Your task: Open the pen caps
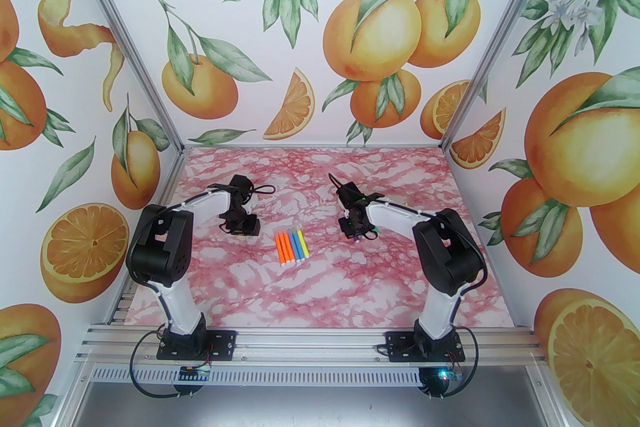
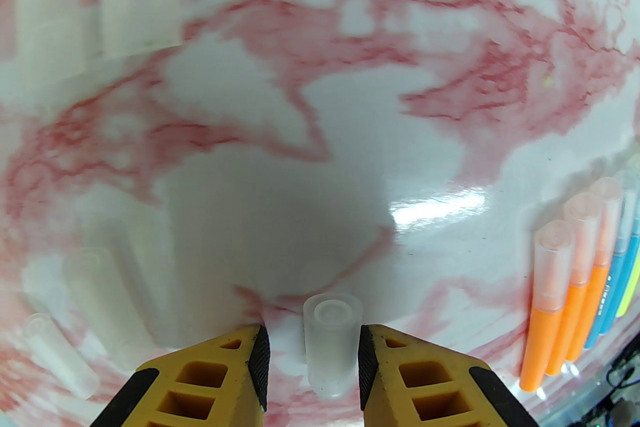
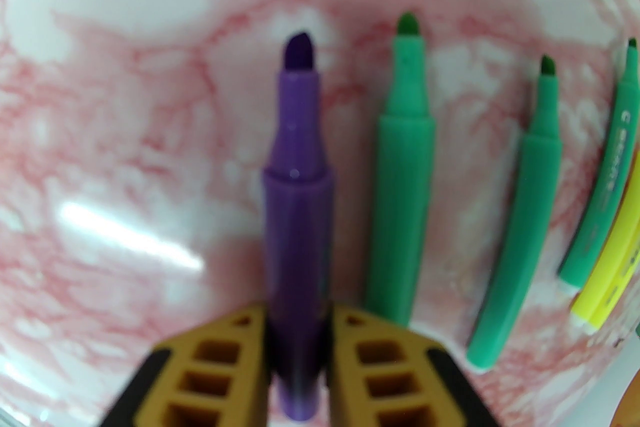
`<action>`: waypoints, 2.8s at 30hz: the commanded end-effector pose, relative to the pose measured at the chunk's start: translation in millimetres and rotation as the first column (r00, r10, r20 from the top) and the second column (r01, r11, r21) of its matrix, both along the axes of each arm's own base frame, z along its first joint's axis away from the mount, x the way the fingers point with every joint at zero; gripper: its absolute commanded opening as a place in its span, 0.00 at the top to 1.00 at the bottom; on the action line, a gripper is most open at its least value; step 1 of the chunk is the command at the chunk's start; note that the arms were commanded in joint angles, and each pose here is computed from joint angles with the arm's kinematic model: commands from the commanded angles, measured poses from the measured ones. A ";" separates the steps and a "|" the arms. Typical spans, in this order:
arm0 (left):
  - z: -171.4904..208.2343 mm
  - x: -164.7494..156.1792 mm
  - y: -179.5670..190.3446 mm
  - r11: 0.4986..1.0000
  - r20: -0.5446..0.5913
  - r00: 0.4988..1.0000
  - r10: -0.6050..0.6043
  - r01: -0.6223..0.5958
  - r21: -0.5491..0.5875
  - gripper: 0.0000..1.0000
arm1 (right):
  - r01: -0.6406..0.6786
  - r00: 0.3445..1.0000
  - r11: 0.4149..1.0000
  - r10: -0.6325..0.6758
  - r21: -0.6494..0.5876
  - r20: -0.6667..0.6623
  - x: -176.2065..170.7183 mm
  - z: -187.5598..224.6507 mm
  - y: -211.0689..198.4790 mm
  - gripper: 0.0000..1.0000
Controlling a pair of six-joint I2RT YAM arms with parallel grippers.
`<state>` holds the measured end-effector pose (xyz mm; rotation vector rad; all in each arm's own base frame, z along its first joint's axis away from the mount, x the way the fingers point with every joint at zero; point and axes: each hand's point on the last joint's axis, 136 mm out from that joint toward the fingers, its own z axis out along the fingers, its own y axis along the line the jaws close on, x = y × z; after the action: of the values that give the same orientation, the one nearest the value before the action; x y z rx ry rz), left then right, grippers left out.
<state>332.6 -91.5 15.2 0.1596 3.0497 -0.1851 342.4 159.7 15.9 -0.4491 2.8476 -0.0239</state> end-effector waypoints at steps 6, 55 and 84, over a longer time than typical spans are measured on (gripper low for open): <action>31.3 9.4 7.5 1.000 0.108 0.994 0.021 -0.020 -0.011 0.55 | -0.003 1.000 0.999 0.002 0.032 0.020 1.8 8.4 1.7 0.65; 178.9 0.8 11.9 0.949 0.655 0.718 0.235 -0.022 -0.316 0.22 | -0.269 0.959 0.903 0.284 0.334 0.005 -45.3 5.6 172.6 0.60; 160.7 13.0 -16.4 0.873 0.564 0.772 0.294 0.024 -0.487 0.22 | -0.197 0.980 0.943 0.194 0.269 0.037 -31.9 22.5 118.0 1.00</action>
<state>342.3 -97.3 173.4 -0.0461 2.2807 -0.5999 309.4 279.4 17.3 -0.7127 2.7597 0.2656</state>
